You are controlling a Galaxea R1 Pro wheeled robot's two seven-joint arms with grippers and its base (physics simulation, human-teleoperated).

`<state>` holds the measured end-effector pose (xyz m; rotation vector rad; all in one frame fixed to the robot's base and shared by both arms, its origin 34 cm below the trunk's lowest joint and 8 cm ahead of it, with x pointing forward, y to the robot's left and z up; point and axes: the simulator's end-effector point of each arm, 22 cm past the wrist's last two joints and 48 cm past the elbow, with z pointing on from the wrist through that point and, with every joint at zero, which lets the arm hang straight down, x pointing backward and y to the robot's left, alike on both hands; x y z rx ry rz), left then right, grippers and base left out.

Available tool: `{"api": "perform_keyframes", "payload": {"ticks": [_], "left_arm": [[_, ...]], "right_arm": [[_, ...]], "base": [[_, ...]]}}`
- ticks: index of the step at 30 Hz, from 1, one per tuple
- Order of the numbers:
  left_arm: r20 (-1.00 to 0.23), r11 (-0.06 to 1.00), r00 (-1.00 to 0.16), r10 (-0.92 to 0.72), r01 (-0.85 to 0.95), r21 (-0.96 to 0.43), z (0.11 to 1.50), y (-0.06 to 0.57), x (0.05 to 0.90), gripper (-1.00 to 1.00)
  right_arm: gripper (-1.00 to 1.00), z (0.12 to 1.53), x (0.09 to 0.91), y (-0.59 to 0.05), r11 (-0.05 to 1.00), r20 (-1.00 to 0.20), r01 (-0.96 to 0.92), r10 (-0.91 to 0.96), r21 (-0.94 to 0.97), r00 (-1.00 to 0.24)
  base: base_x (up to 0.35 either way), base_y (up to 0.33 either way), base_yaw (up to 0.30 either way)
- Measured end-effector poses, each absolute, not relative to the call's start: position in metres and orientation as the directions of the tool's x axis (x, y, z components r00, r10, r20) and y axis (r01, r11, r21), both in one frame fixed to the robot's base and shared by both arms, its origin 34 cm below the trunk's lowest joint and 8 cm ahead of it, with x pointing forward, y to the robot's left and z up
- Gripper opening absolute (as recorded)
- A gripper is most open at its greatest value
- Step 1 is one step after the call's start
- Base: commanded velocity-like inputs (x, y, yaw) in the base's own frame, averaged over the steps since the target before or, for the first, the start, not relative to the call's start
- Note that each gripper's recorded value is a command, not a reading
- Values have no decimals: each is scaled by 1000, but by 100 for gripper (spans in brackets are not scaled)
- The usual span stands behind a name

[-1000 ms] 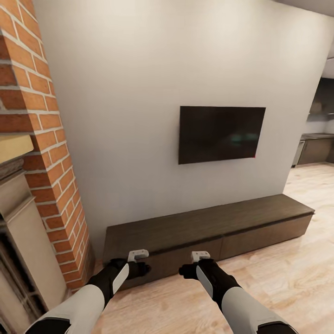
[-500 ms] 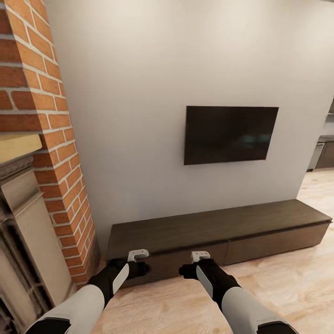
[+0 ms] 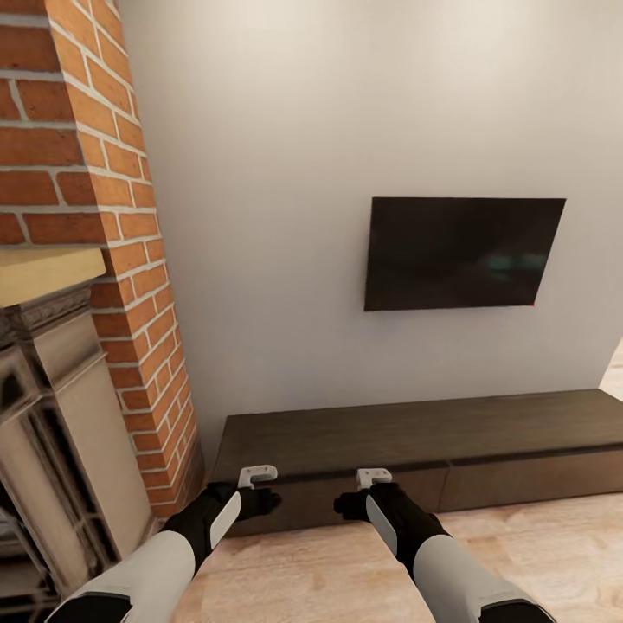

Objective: Place each of the two pumpkins and all three candles from the living room inside a cabinet in the living room (use any cabinet), then make sure every cabinet is closed, and position the cauldron so it is next to a table in the living room.

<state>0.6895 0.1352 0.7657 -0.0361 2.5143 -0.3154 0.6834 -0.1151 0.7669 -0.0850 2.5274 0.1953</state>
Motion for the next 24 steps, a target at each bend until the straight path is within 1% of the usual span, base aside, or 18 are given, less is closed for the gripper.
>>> {"api": "perform_keyframes", "payload": {"ticks": [24], "left_arm": [[-594, 970, -798, -101, 53, -237, 745, 134, 699, 100]], "right_arm": [[100, 743, 689, -115, 987, -592, -102, -10, 123, -806]], "base": [[0, -4, 2]]}}
